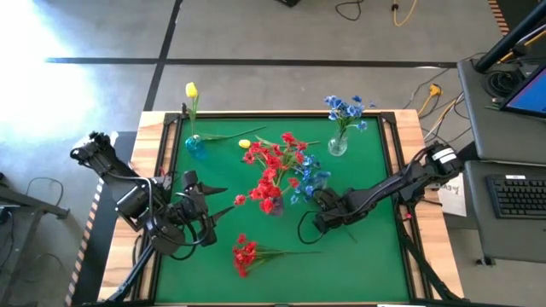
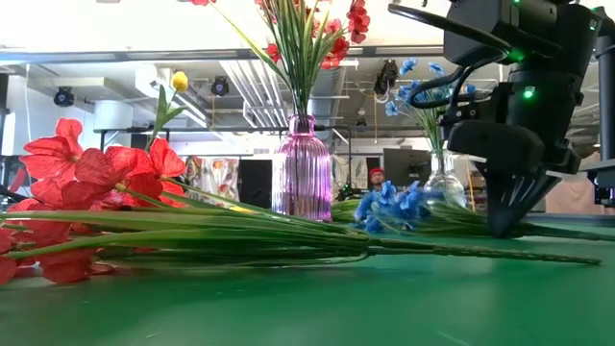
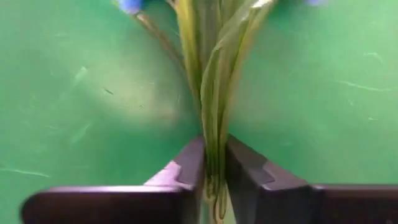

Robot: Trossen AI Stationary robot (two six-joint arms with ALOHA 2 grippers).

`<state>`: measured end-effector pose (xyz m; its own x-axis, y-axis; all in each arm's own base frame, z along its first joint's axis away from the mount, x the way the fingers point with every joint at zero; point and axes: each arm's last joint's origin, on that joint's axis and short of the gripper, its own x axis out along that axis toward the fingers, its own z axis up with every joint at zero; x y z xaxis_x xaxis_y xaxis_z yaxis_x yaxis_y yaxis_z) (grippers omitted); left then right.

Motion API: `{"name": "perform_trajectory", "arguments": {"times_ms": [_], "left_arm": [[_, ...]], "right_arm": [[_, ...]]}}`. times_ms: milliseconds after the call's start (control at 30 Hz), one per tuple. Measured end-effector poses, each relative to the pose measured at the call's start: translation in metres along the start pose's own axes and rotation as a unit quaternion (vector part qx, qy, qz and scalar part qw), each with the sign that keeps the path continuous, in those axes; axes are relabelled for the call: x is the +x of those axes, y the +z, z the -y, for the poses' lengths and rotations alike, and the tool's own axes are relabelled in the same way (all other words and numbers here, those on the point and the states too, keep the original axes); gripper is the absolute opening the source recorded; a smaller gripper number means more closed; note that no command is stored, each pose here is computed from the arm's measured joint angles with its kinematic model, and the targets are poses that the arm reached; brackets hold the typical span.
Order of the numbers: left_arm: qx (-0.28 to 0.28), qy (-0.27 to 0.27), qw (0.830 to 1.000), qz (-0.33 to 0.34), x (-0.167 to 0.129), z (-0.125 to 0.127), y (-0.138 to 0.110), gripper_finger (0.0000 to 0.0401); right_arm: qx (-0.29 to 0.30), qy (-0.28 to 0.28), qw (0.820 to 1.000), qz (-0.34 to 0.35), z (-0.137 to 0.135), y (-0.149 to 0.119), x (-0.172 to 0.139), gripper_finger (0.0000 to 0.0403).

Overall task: Sort flowers into vase by color
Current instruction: Put the bottom blue flowers into the transparent vase

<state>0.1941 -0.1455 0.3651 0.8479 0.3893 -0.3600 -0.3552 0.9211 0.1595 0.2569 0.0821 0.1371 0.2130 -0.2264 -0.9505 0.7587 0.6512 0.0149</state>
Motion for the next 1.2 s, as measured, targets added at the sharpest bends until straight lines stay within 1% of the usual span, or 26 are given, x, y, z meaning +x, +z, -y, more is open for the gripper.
{"name": "perform_trajectory", "arguments": {"times_ms": [100, 200, 333, 433, 533, 600, 700, 833, 933, 1067, 1200], "left_arm": [[0.0, 0.0, 1.0, 0.0, 0.0, 0.0, 0.0, 0.0217], [0.0, 0.0, 1.0, 0.0, 0.0, 0.0, 0.0, 0.0217], [0.0, 0.0, 1.0, 0.0, 0.0, 0.0, 0.0, 0.0217], [0.0, 0.0, 1.0, 0.0, 0.0, 0.0, 0.0, 0.0217], [0.0, 0.0, 1.0, 0.0, 0.0, 0.0, 0.0, 0.0217], [0.0, 0.0, 1.0, 0.0, 0.0, 0.0, 0.0, 0.0217], [0.0, 0.0, 1.0, 0.0, 0.0, 0.0, 0.0, 0.0217], [0.0, 0.0, 1.0, 0.0, 0.0, 0.0, 0.0, 0.0217], [0.0, 0.0, 1.0, 0.0, 0.0, 0.0, 0.0, 0.0217], [0.0, 0.0, 1.0, 0.0, 0.0, 0.0, 0.0, 0.0217], [0.0, 0.0, 1.0, 0.0, 0.0, 0.0, 0.0, 0.0217]], "right_arm": [[-0.002, 0.001, 1.0, 0.0, 0.0, 0.0, 0.0, 0.002], [-0.002, 0.007, 1.0, 0.002, 0.001, 0.001, -0.004, 0.002], [-0.004, 0.04, 0.999, 0.013, 0.004, 0.005, -0.023, 0.0025], [-0.007, 0.074, 0.996, 0.048, 0.009, 0.009, -0.044, 0.0026], [-0.008, 0.105, 0.988, 0.109, 0.017, 0.015, -0.07, 0.0027], [-0.004, 0.118, 0.979, 0.164, 0.023, 0.018, -0.087, 0.0027], [0.0, 0.119, 0.963, 0.242, 0.035, 0.02, -0.109, 0.0027], [0.004, 0.099, 0.937, 0.336, 0.048, 0.02, -0.13, 0.0027], [0.002, 0.068, 0.917, 0.393, 0.053, 0.021, -0.139, 0.0027], [0.01, 0.027, 0.896, 0.443, 0.059, 0.022, -0.143, 0.0027], [0.023, 0.004, 0.882, 0.471, 0.063, 0.023, -0.147, 0.0027]]}}
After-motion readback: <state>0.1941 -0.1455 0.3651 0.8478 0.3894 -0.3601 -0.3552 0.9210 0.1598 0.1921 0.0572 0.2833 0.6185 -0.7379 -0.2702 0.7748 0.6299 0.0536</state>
